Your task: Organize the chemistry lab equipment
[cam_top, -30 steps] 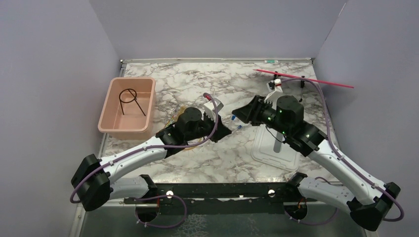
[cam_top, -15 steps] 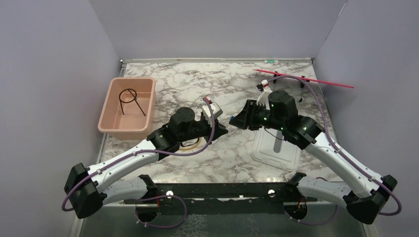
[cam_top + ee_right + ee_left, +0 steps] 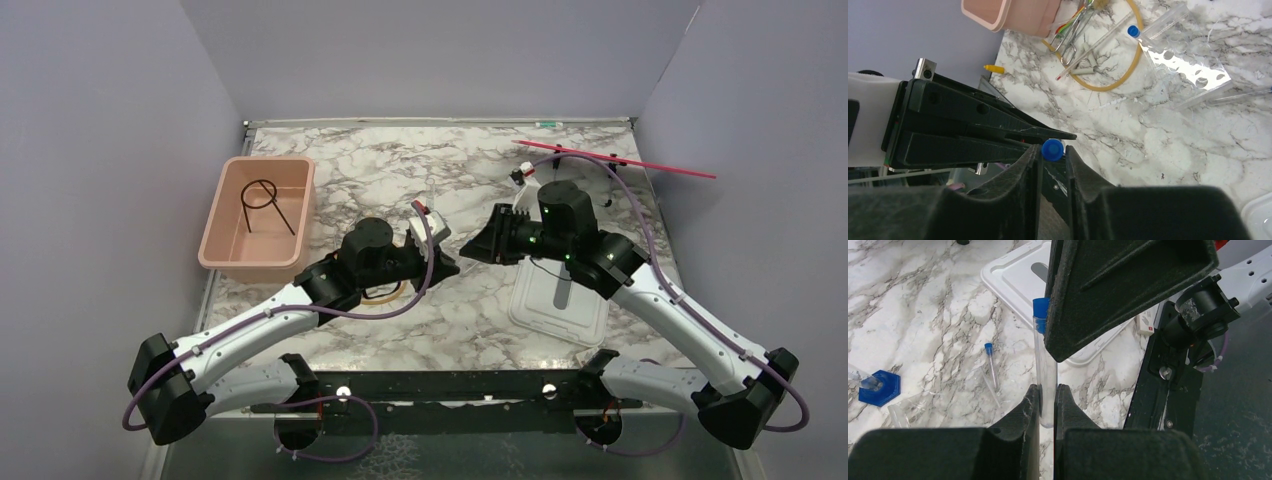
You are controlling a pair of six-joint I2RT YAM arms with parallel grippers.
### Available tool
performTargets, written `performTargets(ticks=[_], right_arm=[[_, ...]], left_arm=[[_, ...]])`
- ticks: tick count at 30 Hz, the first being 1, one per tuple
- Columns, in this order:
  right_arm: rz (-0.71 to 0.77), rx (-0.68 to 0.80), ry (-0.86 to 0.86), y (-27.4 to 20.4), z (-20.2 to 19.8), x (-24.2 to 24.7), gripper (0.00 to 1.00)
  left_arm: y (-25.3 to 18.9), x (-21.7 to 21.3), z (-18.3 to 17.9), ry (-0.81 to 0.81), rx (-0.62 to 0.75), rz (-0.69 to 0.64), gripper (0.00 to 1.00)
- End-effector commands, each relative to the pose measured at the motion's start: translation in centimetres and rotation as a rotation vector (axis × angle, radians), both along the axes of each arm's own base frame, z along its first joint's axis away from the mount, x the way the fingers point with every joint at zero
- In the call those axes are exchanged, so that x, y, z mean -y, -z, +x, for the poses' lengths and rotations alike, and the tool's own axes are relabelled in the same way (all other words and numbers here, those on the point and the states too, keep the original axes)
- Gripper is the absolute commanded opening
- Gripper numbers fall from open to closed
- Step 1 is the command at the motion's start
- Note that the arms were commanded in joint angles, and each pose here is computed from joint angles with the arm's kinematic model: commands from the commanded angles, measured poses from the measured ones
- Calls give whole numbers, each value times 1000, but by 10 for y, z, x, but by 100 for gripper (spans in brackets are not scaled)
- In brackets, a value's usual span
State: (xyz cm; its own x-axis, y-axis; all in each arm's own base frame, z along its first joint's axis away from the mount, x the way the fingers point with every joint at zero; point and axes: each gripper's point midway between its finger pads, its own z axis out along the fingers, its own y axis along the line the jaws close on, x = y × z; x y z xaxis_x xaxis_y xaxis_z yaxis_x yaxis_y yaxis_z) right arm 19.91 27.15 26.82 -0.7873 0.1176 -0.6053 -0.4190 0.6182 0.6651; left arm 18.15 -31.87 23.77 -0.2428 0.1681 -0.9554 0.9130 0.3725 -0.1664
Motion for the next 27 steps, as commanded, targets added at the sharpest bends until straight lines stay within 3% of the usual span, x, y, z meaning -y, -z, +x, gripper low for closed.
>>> performTargets(ticks=[1, 5, 7, 10, 12, 14, 20, 27], right_arm=[[61, 49, -38, -20, 0, -8, 25], [52, 96, -36, -19, 5, -7, 19], [32, 129, -27, -15, 10, -6, 19], [-6, 180, -13, -11, 21, -5, 17], [-25, 229, -1, -10, 31, -5, 17], [-51, 278, 13, -7, 42, -5, 17], [-115, 423, 49, 11, 76, -12, 16], [-305, 591, 90, 43, 101, -39, 16]], left_arm=[[-20, 0, -5, 23, 24, -33, 1], [-18, -3, -2, -22, -12, -36, 11], [-19, -6, 0, -48, -24, -39, 27], [-25, -14, 3, -100, -28, -47, 38], [-33, -27, 12, -199, -27, -55, 59], [-37, -50, 31, -371, -19, -33, 69], [-75, -115, 44, -659, 80, -102, 73], [-105, -180, 59, -991, 154, -179, 75]])
